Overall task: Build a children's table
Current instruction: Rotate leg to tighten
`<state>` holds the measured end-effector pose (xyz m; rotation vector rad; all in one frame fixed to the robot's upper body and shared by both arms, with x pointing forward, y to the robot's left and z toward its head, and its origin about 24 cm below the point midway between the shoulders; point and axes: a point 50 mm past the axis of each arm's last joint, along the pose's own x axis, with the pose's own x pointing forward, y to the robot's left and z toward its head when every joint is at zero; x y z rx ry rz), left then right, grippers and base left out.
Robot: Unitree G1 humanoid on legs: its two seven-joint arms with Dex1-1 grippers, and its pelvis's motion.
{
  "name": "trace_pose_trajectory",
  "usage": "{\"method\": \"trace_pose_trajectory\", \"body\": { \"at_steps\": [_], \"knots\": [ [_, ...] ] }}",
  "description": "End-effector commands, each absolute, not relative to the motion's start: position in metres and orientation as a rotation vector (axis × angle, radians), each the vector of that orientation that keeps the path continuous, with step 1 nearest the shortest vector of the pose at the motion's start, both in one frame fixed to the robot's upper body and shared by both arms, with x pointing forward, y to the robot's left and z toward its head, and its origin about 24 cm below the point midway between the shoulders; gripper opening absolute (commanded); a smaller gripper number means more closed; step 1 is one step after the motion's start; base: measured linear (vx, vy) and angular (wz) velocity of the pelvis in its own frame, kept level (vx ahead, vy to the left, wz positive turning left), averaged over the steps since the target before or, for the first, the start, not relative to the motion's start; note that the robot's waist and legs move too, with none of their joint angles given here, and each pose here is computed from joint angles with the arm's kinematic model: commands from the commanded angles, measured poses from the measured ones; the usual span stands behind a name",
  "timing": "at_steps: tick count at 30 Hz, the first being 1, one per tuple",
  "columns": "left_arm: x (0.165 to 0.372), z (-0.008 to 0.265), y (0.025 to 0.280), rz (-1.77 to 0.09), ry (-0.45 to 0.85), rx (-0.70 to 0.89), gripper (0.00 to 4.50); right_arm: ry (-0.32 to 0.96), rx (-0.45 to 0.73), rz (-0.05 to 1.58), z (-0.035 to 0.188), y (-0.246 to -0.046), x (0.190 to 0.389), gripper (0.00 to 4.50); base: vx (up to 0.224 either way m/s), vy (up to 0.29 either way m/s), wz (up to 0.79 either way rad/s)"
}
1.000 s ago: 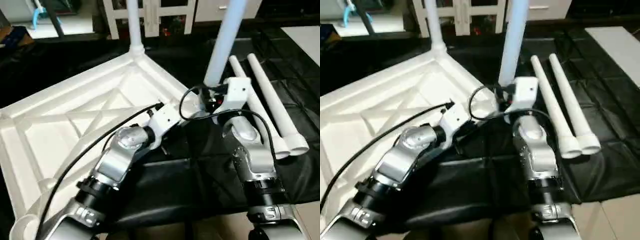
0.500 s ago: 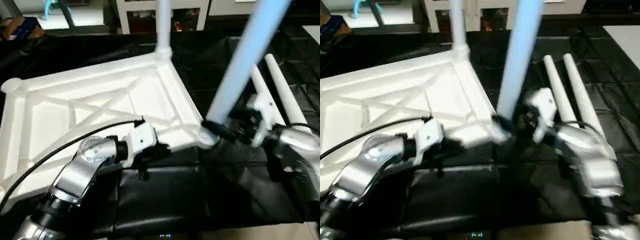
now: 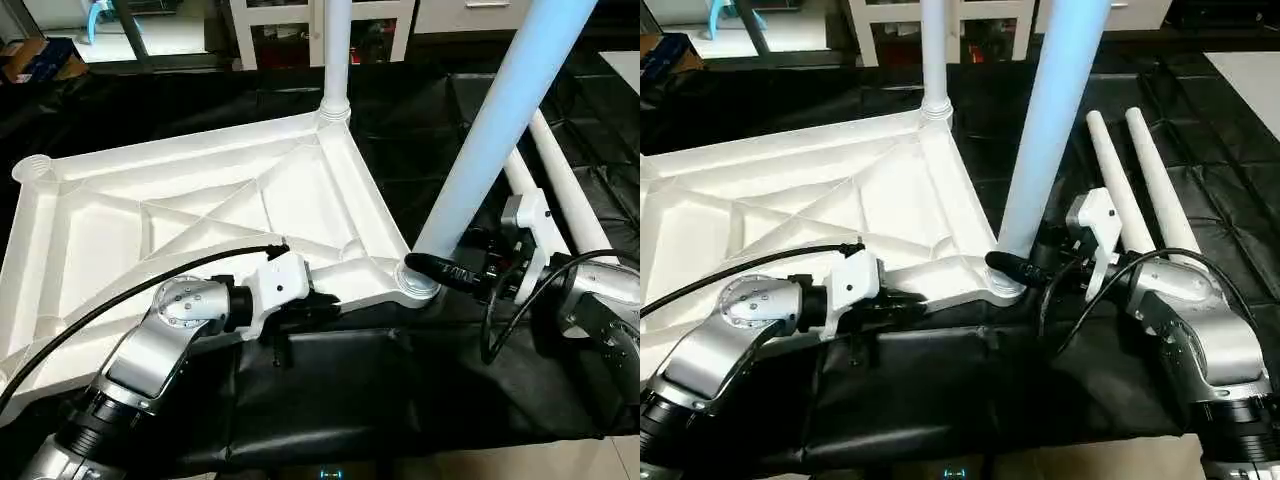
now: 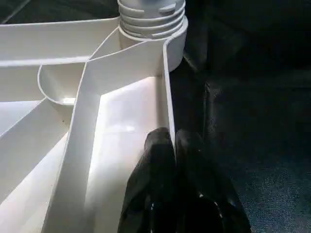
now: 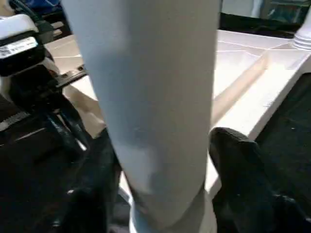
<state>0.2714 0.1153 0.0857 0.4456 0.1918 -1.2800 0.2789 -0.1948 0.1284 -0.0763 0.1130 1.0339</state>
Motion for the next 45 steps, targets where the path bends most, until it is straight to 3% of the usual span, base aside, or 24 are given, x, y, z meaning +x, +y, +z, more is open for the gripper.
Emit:
{"method": "trace_pose_trajectory", "body": {
  "at_steps": [1, 7, 14, 17, 18, 19, 20, 21, 24, 25, 30, 34, 35, 36, 40, 45],
  "knots": [
    [0.263, 0.076, 0.117, -1.333, 0.24, 0.431, 0.0, 0.106, -0.07, 0.968, 0.133, -0.208, 0.281, 2.49, 0.0, 0.0, 0.0],
    [0.263, 0.075, 0.118, -1.327, 0.244, 0.438, 0.0, 0.106, -0.074, 0.929, 0.132, -0.209, 0.283, 2.11, 0.0, 0.0, 0.0],
    [0.273, 0.068, 0.1, -1.228, 0.282, 0.481, 0.0, 0.145, -0.047, 0.593, 0.101, -0.19, 0.309, 1.96, 0.0, 0.0, 0.0],
    [0.278, 0.065, 0.071, -1.181, 0.292, 0.459, 0.0, 0.188, 0.011, 0.35, 0.079, -0.17, 0.327, 1.95, 0.0, 0.0, 0.0],
    [0.278, 0.065, 0.071, -1.181, 0.292, 0.459, 0.0, 0.188, 0.011, 0.35, 0.079, -0.17, 0.327, 1.95, 0.0, 0.0, 0.0],
    [0.281, 0.067, 0.049, -1.154, 0.285, 0.444, 0.0, 0.211, 0.054, 0.179, 0.069, -0.164, 0.336, 1.95, 0.0, 0.0, 0.0],
    [0.281, 0.067, 0.048, -1.152, 0.285, 0.443, 0.0, 0.212, 0.056, 0.17, 0.068, -0.164, 0.337, 1.95, 0.0, 0.0, 0.0],
    [0.284, 0.071, 0.024, -1.12, 0.274, 0.412, 0.0, 0.231, 0.097, 0.018, 0.059, -0.157, 0.344, 1.94, 0.0, 0.0, 0.0],
    [0.284, 0.074, 0.013, -1.118, 0.263, 0.396, 0.0, 0.236, 0.106, -0.028, 0.056, -0.153, 0.346, 1.94, 0.0, 0.0, 0.0],
    [0.283, 0.08, -0.001, -1.133, 0.229, 0.379, 0.0, 0.229, 0.114, -0.048, 0.056, -0.147, 0.35, 1.94, 0.0, 0.0, 0.0],
    [0.286, 0.083, 0.004, -1.143, 0.201, 0.392, 0.0, 0.169, 0.174, 0.053, 0.065, -0.143, 0.353, 1.93, 0.0, 0.0, 0.0],
    [0.283, 0.077, 0.047, -1.219, 0.196, 0.456, 0.0, -0.042, 0.101, 0.439, 0.106, -0.154, 0.339, 1.93, 0.0, 0.0, 0.0],
    [0.281, 0.075, 0.058, -1.237, 0.212, 0.465, 0.0, -0.061, 0.066, 0.535, 0.113, -0.159, 0.332, 2.28, 0.0, 0.0, 0.0],
    [0.281, 0.074, 0.062, -1.239, 0.218, 0.466, 0.0, -0.062, 0.053, 0.57, 0.115, -0.161, 0.329, 2.61, 0.0, 0.0, 0.0],
    [0.277, 0.076, 0.087, -1.244, 0.238, 0.452, 0.0, -0.014, -0.053, 0.866, 0.126, -0.176, 0.297, 2.89, 0.051, 0.001, 0.02],
    [0.271, 0.078, 0.106, -1.256, 0.249, 0.437, 0.0, 0.038, -0.111, 0.931, 0.132, -0.201, 0.283, 3.26, 0.011, 0.002, 0.0]
  ]
}}
